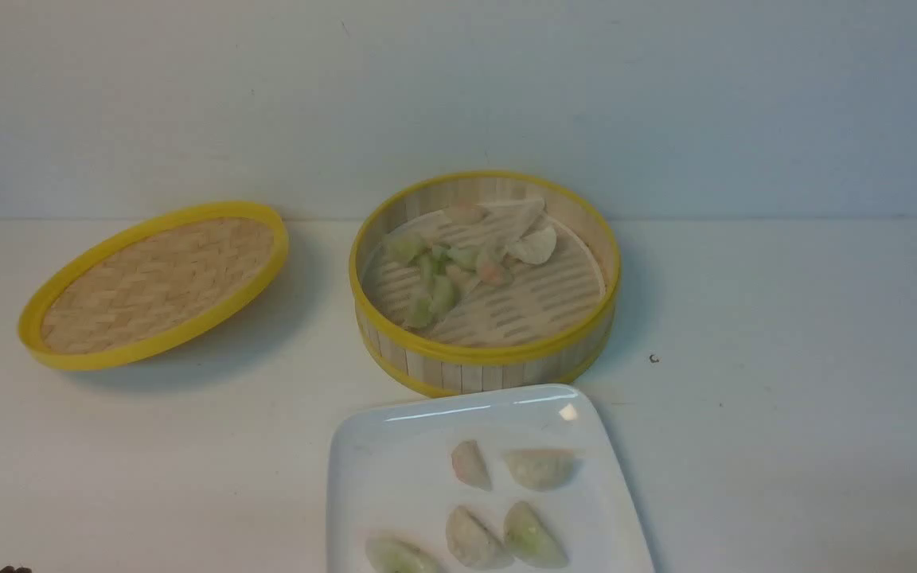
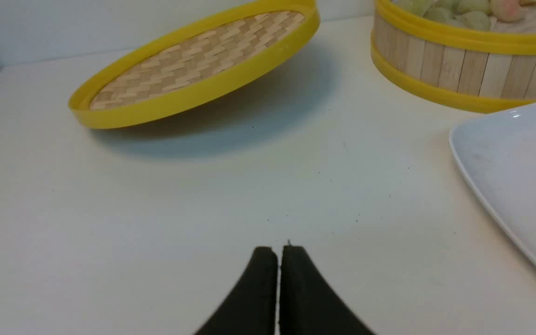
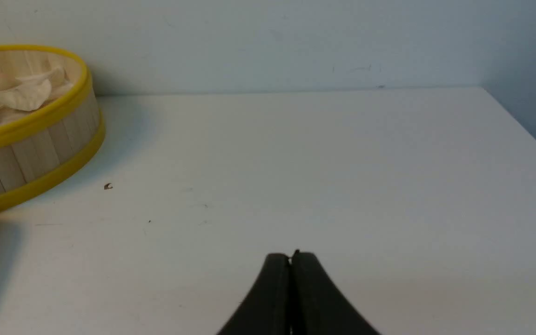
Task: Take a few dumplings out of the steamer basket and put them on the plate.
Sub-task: Use the left arm to grab a dumpling from the steamer
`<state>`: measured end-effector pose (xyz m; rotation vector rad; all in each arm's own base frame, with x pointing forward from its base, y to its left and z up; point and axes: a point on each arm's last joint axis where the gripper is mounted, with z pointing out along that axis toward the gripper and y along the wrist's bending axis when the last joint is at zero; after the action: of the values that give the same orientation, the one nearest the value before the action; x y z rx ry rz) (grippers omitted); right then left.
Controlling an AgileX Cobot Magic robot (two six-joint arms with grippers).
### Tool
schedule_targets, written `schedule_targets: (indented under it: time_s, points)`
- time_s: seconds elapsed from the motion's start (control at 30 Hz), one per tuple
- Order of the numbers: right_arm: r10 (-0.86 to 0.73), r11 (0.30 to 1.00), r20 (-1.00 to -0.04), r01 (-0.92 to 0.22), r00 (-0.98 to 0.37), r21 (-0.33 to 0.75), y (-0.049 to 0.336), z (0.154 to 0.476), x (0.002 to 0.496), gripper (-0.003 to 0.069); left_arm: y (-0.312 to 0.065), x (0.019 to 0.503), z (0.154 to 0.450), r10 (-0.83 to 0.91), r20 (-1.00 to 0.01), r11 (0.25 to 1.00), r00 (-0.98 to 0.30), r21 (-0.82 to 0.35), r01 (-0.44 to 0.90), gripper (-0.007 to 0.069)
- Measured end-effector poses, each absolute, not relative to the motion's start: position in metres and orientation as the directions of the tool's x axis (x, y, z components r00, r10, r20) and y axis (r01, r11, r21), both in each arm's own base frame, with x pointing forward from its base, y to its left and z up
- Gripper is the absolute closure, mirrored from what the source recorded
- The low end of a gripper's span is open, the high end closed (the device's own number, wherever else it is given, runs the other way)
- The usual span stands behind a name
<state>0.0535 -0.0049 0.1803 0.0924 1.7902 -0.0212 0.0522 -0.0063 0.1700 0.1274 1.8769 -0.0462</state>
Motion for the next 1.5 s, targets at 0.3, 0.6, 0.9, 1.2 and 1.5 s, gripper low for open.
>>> schedule_targets:
  time_s: [0.3,0.6,0.9,1.2,1.5]
  points:
    - [0.051,0.997,-0.975,0.074,-0.217,0.036,-0.0049,0.1803,0.0535,0.0673,-0.0063,0.0522,0.17,0.065,-0.952,0.993,-0.3,0.032,0.112,0.0631]
    - [0.044,0.997,-0.975,0.073,-0.217,0.029,-0.0049,0.1803,0.0535,0.0673,-0.0063,0.0522,0.17,0.065,-0.952,0.993,-0.3,0.032,0.112,0.0631]
    - [0.043,0.997,-0.975,0.073,-0.217,0.028,-0.0049,0.1803,0.0535,0.0673,-0.0063,0.0522,0.17,0.065,-0.952,0.993,-0.3,0.032,0.112,0.0631]
    - [0.043,0.997,-0.975,0.073,-0.217,0.028,-0.0049,0.1803,0.0535,0.0673,-0.0063,0.0522,0.17,0.065,-0.952,0.993,-0.3,0.032,0.112,0.0631]
    - [0.024,0.997,-0.976,0.072,-0.218,0.009,-0.0052,0.1804,0.0535,0.0673,-0.0063,0.0522,0.17,0.065,-0.952,0.993,-0.3,0.032,0.112,0.0631]
